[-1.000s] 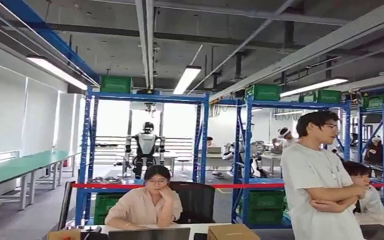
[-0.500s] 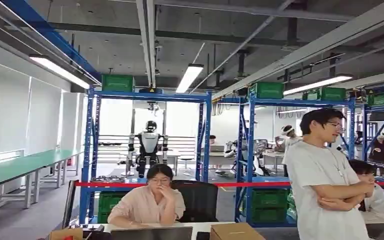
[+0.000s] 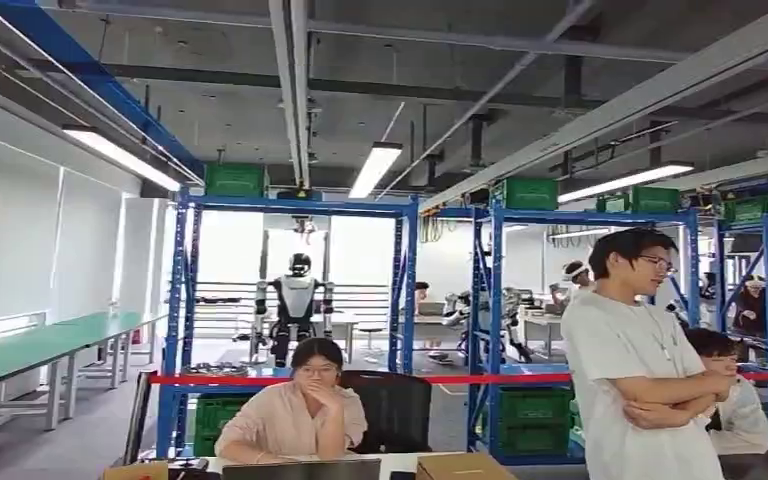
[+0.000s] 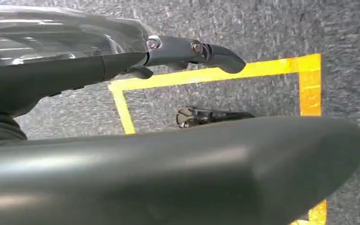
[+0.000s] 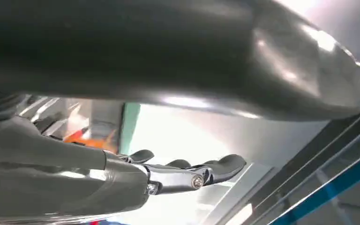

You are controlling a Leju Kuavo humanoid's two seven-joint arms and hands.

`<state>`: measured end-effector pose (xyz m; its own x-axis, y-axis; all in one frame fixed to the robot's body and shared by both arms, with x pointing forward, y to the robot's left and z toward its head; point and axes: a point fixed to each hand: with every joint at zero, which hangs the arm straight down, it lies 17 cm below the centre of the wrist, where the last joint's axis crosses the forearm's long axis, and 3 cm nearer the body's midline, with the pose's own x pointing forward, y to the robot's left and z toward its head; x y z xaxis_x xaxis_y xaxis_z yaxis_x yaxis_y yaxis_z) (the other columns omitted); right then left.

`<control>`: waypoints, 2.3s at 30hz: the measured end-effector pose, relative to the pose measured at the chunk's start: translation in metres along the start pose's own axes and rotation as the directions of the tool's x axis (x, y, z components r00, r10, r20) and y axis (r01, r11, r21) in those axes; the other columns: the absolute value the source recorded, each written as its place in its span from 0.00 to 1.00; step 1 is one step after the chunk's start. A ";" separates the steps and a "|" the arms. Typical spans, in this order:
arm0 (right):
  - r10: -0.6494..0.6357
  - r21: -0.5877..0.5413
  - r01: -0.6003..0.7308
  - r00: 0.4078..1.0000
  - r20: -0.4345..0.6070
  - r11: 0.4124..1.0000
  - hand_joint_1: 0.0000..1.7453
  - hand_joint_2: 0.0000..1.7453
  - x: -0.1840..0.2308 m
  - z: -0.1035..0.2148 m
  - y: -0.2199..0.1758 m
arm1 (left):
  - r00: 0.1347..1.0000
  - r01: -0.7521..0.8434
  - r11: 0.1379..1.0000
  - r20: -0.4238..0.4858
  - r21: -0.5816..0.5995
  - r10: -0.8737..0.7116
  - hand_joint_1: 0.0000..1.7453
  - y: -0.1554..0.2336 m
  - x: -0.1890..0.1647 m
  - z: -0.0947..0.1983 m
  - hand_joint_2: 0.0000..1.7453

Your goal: Take the parts from the cabinet and place them on the table.

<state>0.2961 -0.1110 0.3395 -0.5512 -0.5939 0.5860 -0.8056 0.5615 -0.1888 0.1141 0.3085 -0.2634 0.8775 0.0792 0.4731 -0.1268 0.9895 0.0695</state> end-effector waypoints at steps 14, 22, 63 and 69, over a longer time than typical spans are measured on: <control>-0.073 -0.137 0.067 0.996 -0.043 0.988 0.00 0.00 0.000 0.053 0.021 | 1.000 -0.027 0.999 -0.005 0.016 0.027 0.00 0.002 -0.003 0.001 0.00; -0.133 -0.332 0.072 0.978 -0.163 0.940 0.00 0.00 -0.031 0.113 0.010 | 0.999 -0.032 0.999 -0.022 0.020 0.033 0.00 0.002 -0.008 0.002 0.00; -0.696 -0.594 -0.553 0.036 -0.717 0.584 0.00 0.00 -0.191 0.546 0.102 | 1.000 -0.003 0.999 -0.014 0.035 0.004 0.00 0.011 -0.004 0.000 0.00; -0.764 -0.540 -0.581 -0.244 -0.598 0.609 0.00 0.00 -0.176 0.592 0.163 | 1.000 0.004 0.999 -0.023 0.032 -0.004 0.00 0.010 -0.004 -0.001 0.00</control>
<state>0.1335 -0.2561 -0.2605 0.8795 0.0605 0.4720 -0.0528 0.9982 -0.0295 0.1100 0.3178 -0.2654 0.8882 0.0784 0.4527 -0.1377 0.9854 0.0996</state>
